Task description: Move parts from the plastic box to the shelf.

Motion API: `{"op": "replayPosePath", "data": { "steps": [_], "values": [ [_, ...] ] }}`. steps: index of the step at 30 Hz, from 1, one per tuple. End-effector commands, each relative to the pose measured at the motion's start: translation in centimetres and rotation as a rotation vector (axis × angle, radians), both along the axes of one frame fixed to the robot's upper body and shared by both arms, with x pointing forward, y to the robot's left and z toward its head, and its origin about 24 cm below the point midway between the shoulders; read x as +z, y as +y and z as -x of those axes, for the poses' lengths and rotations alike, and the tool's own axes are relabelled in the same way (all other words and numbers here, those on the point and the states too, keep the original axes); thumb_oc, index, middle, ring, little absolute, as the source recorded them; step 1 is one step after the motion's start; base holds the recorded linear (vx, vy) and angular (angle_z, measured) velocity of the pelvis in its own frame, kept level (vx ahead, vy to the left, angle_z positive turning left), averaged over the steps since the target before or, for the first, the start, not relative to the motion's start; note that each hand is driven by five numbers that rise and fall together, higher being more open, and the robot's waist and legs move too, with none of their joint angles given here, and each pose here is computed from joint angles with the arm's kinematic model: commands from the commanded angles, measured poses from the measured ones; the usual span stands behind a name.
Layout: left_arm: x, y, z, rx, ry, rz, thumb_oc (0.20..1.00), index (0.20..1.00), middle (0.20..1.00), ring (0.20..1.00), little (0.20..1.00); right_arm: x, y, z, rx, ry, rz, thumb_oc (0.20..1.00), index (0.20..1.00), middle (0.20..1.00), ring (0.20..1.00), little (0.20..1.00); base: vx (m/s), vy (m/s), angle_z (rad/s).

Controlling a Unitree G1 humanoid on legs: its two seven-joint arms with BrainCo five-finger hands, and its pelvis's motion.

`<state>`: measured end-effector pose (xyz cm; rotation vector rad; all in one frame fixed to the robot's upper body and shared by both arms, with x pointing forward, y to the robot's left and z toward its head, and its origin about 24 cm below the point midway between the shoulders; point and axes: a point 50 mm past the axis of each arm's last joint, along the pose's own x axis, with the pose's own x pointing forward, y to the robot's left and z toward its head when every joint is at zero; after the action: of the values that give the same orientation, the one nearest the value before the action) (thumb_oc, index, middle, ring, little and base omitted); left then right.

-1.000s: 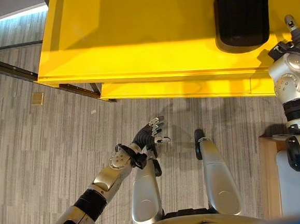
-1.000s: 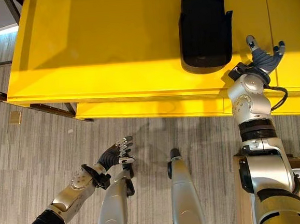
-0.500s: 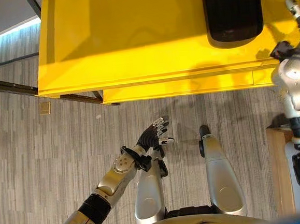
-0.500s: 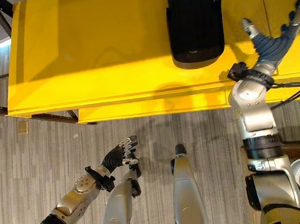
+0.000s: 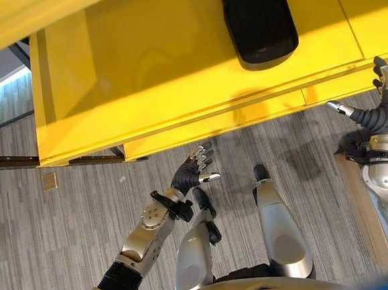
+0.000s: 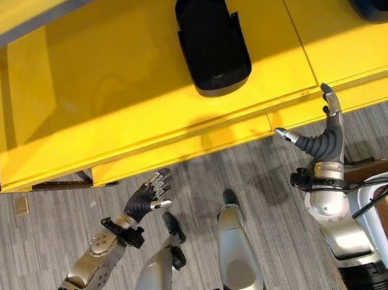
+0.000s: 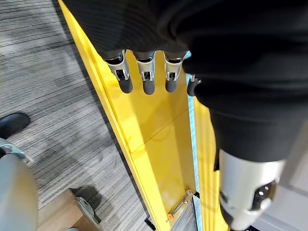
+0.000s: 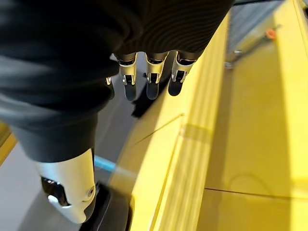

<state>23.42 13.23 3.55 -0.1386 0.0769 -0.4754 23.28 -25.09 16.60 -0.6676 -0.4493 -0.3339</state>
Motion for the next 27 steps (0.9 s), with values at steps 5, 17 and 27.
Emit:
{"op": "replayPosePath", "data": {
  "steps": [5, 17, 27],
  "values": [
    [-0.1, 2.8, 1.2, 0.001, -0.009, -0.104, 1.000, 1.000, 1.000, 1.000, 1.000, 2.2, 2.0, -0.6, 0.188, 0.050, 0.443, 1.000, 1.000, 1.000, 1.000, 1.000, -0.03, -0.073, 0.02],
    [-0.5, 3.2, 1.5, -0.044, 0.036, -0.161, 1.000, 1.000, 1.000, 1.000, 1.000, 2.6, 3.7, -1.7, 0.276, 0.229, 0.796, 1.000, 1.000, 1.000, 1.000, 1.000, 0.02, -0.046, 0.08],
    [-0.1, 3.5, 1.4, -0.060, 0.051, -0.192, 1.000, 1.000, 1.000, 1.000, 1.000, 0.9, 3.2, -2.4, 0.281, 0.448, 0.787, 1.000, 1.000, 1.000, 1.000, 1.000, 0.02, -0.026, 0.03]
  ]
}}
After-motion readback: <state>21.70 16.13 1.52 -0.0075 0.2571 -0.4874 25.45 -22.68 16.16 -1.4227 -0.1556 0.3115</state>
